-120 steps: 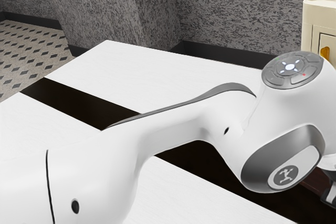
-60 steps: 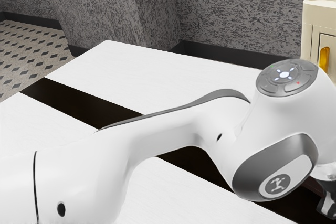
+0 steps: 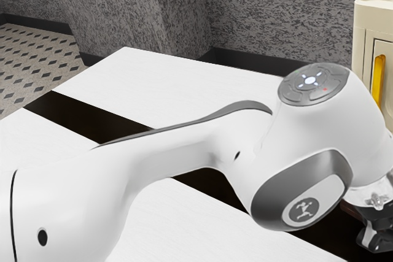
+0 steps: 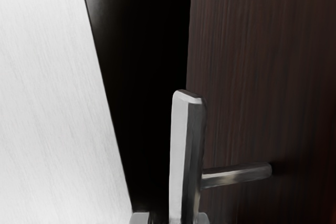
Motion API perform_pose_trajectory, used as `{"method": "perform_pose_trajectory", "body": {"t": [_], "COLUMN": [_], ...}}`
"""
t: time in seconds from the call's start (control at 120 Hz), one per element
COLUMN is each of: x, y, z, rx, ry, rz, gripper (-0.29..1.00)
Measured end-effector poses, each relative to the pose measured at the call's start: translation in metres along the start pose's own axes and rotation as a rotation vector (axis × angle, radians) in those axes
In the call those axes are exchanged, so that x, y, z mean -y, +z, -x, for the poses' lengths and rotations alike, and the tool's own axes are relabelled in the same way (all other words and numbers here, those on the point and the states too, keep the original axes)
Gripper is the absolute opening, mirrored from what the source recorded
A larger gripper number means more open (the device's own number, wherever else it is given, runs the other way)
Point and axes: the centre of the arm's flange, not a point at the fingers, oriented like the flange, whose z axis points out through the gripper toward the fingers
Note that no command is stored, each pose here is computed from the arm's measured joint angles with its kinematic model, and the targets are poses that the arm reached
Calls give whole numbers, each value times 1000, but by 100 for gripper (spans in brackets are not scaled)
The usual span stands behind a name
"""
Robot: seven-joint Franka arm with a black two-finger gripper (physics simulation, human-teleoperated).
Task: Pull the drawer handle with one arm to open the drawer
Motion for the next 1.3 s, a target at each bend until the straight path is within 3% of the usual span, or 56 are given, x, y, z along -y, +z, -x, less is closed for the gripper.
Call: {"method": "perform_pose_trajectory", "body": {"t": [0.417, 1.3], "x": [32, 94], "y": [-17, -39], "z": [-8, 9], "rx": [36, 8], "ry": [11, 125], "rz": [-23, -34], "gripper": [-1, -1]}}
